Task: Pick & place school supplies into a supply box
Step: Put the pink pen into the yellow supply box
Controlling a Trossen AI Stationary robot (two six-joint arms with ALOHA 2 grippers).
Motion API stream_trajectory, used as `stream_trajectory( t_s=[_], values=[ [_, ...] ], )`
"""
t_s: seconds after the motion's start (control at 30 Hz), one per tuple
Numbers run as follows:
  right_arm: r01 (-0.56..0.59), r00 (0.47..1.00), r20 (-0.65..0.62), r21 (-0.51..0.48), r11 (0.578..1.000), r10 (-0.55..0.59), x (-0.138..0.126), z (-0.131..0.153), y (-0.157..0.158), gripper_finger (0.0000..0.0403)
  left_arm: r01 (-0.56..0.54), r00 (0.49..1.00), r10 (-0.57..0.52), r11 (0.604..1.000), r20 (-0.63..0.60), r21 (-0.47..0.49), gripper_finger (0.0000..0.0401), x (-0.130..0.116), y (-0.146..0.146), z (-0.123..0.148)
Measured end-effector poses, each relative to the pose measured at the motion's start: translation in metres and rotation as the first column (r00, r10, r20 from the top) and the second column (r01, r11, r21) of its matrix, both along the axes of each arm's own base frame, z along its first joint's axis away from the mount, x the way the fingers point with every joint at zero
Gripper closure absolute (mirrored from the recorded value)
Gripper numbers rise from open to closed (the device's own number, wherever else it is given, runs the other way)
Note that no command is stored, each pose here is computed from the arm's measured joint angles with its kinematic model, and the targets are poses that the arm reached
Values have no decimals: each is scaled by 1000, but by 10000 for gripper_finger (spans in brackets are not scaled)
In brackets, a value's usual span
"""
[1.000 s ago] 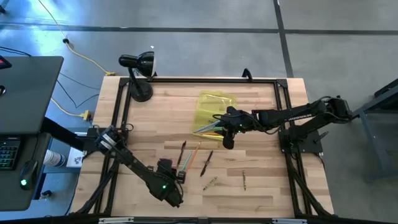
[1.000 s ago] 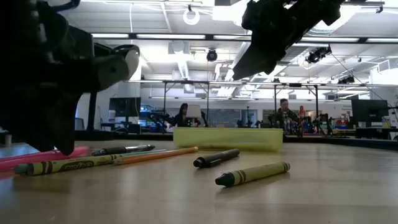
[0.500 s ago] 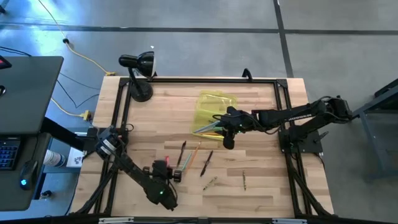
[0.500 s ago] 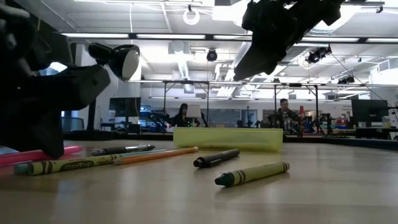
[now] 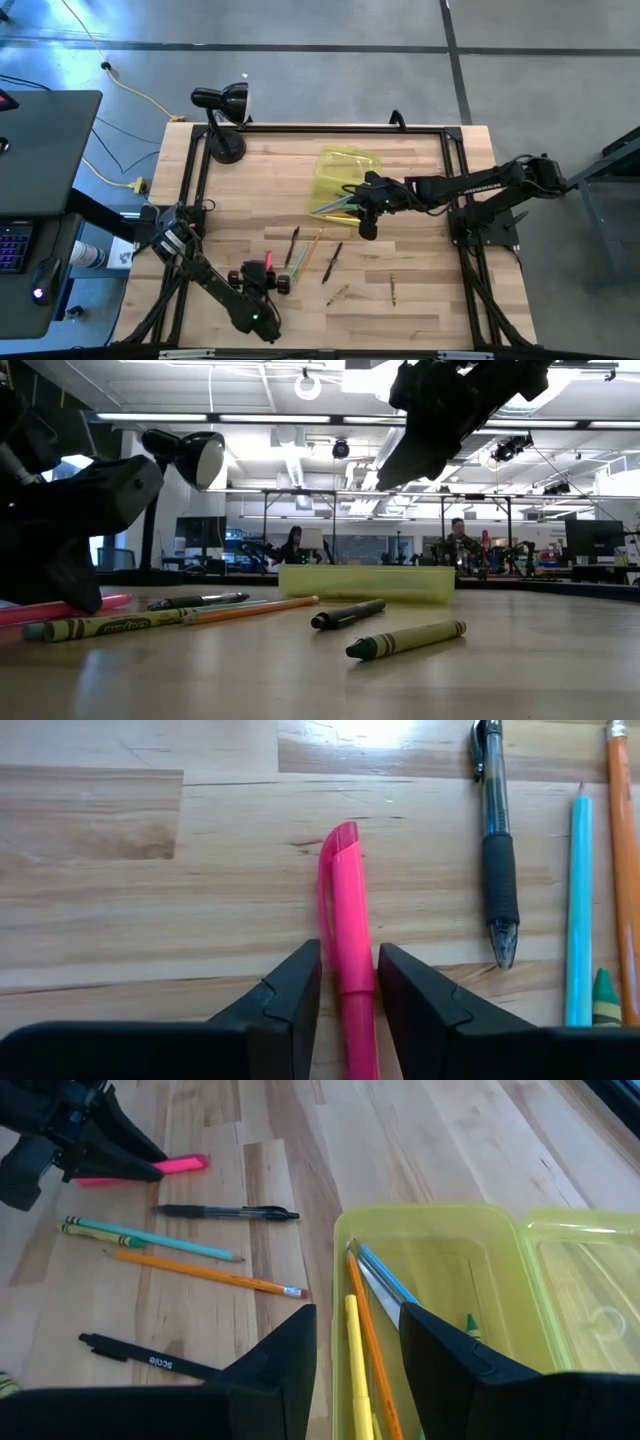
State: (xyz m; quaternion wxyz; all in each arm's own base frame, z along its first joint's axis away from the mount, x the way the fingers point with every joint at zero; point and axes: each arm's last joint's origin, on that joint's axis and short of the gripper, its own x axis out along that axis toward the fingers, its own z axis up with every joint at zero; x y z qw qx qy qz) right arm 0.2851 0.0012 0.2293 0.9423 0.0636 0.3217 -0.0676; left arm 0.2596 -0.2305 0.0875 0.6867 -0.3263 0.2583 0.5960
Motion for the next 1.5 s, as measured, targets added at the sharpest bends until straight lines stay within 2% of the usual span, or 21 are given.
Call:
stream_trajectory(
  t_s=[0.37, 0.73, 0.9, 1.1, 1.2, 1.3, 1.5],
  values=[
    [-15, 1000, -3, -19, 1000, 15, 0, 0, 0, 279, 13, 1000, -13, 1000, 20, 24, 258, 4, 3, -3],
    [-4, 1000, -1, -19, 1000, 4, 0, 0, 0, 279, 68, 996, -74, 989, 42, 132, 258, 4, 3, -19],
    [-11, 1000, -2, -14, 1000, 11, 0, 0, 0, 279, 107, 994, -109, 981, 3, 163, 258, 4, 4, -24],
    [-12, 1000, -2, -15, 1000, 12, 0, 0, 0, 279, 162, 984, -177, 949, 35, 269, 258, 5, 6, -34],
    [-17, 1000, -2, -10, 1000, 17, 0, 0, 0, 279, 172, 982, -187, 943, 26, 284, 259, 5, 7, -38],
    [-35, 999, -2, 5, 999, 35, 0, 0, 1, 279, 174, 982, -188, 941, 22, 291, 275, 5, 7, -40],
    [-51, 999, -1, 18, 999, 51, 0, 0, 2, 279, 185, 978, -206, 930, 35, 317, 344, 6, 7, -41]
  ],
)
